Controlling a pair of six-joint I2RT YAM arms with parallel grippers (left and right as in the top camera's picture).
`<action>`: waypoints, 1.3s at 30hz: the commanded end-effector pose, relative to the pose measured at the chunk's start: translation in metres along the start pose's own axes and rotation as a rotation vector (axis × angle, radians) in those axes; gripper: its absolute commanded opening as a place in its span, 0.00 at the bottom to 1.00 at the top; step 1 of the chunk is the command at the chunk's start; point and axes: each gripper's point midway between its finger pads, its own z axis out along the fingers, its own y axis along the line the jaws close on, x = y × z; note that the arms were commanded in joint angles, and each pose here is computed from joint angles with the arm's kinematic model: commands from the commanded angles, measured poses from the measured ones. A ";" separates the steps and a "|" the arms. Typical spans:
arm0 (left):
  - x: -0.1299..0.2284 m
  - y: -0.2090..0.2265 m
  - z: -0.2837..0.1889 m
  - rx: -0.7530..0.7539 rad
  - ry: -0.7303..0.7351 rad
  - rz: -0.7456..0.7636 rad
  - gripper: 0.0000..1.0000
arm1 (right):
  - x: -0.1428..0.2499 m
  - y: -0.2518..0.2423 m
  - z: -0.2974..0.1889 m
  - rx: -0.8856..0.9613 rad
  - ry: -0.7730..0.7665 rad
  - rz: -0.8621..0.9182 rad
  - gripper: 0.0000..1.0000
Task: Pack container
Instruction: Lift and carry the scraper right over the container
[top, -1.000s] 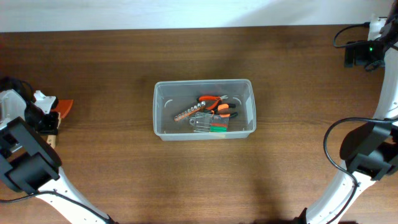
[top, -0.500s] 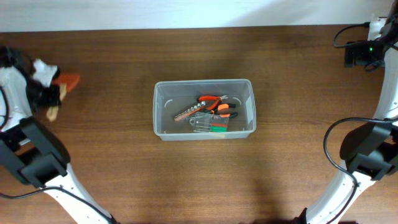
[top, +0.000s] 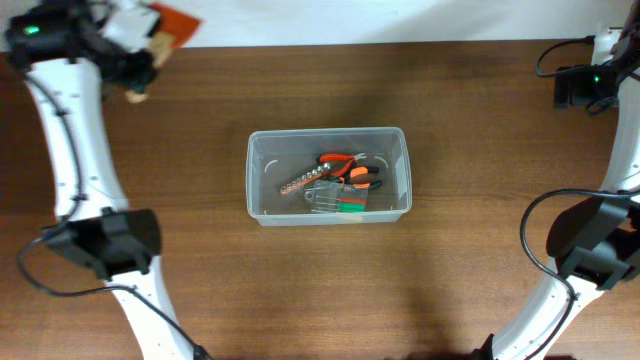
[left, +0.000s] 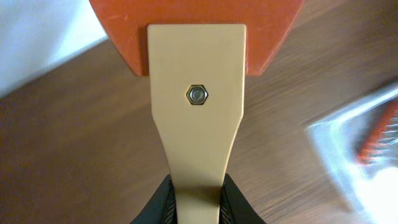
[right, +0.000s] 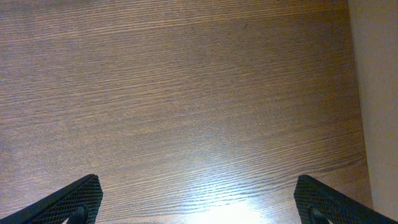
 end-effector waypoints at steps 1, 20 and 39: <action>-0.031 -0.059 -0.003 0.087 -0.040 0.108 0.02 | -0.001 -0.003 -0.004 0.002 -0.012 0.008 0.99; -0.024 -0.282 0.017 0.454 0.092 0.650 0.02 | -0.001 -0.003 -0.004 0.002 -0.012 0.007 0.99; 0.047 -0.293 0.109 0.570 0.305 0.649 0.02 | -0.001 -0.003 -0.004 0.002 -0.012 0.007 0.99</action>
